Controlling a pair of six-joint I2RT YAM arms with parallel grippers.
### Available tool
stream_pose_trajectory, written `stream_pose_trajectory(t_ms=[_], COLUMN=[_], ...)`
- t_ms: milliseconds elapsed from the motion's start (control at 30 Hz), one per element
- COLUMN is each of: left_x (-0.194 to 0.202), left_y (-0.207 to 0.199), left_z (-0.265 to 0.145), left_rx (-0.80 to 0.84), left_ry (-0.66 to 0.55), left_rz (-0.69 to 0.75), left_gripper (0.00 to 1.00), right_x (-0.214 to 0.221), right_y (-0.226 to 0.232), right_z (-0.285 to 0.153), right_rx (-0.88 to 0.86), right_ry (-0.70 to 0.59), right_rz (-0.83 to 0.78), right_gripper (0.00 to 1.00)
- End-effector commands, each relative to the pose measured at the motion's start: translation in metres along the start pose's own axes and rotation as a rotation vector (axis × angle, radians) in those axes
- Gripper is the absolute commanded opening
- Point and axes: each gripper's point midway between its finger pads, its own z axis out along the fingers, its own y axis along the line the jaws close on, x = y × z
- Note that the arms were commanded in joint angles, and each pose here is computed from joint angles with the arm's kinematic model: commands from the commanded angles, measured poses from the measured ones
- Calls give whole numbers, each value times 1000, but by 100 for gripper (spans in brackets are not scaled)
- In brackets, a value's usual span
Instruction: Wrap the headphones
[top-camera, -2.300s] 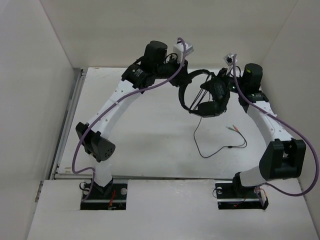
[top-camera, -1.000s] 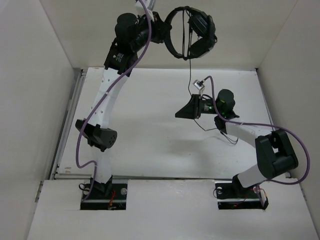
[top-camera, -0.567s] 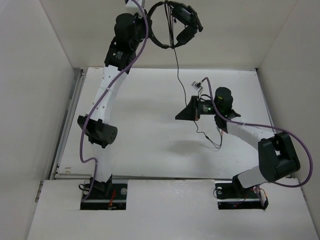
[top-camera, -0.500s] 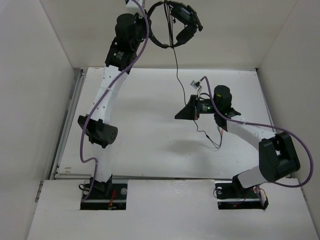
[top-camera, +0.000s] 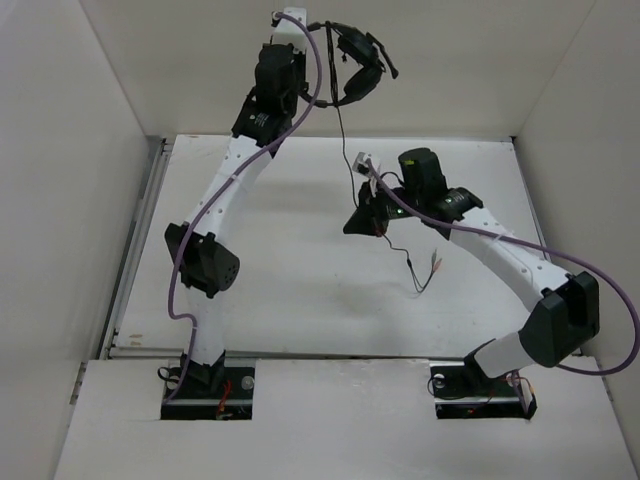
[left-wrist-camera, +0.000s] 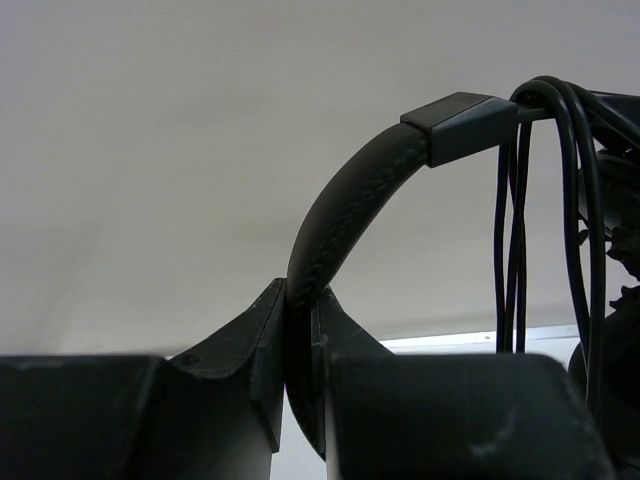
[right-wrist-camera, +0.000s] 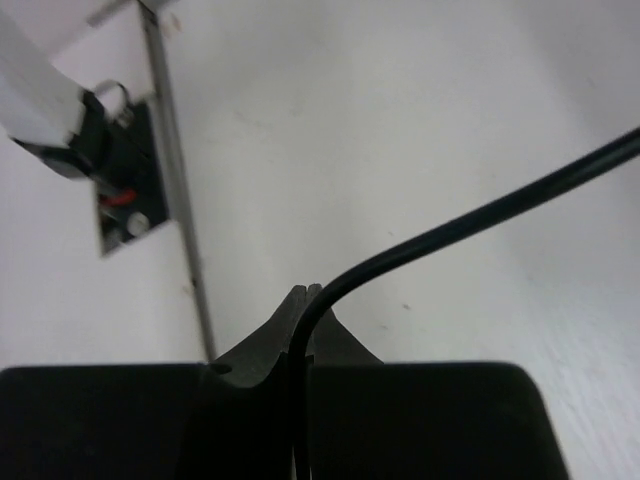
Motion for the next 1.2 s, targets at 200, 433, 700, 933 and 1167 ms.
stream_pose_trajectory(t_ms=[200, 433, 700, 933, 1167], left_x=[22, 99, 147, 132, 103], left_y=[-8, -38, -89, -128, -149], left_z=[-3, -31, -85, -124, -158], left_rx=[-47, 73, 305, 494, 664], left_ry=[0, 211, 372, 374, 346], left_rz=[108, 221, 271, 179, 99], left_gripper=[2, 2, 1, 0, 0], right_x=[7, -72, -126, -128, -118], right_y=[-42, -105, -141, -167, -185], right_z=[-46, -117, -170, -187, -210], right_rx=[369, 809, 1149, 1256, 1280], right_ry=[334, 332, 297, 265, 158], right_rz=[-438, -685, -858, -912, -810], right_gripper=[0, 0, 0, 0, 0])
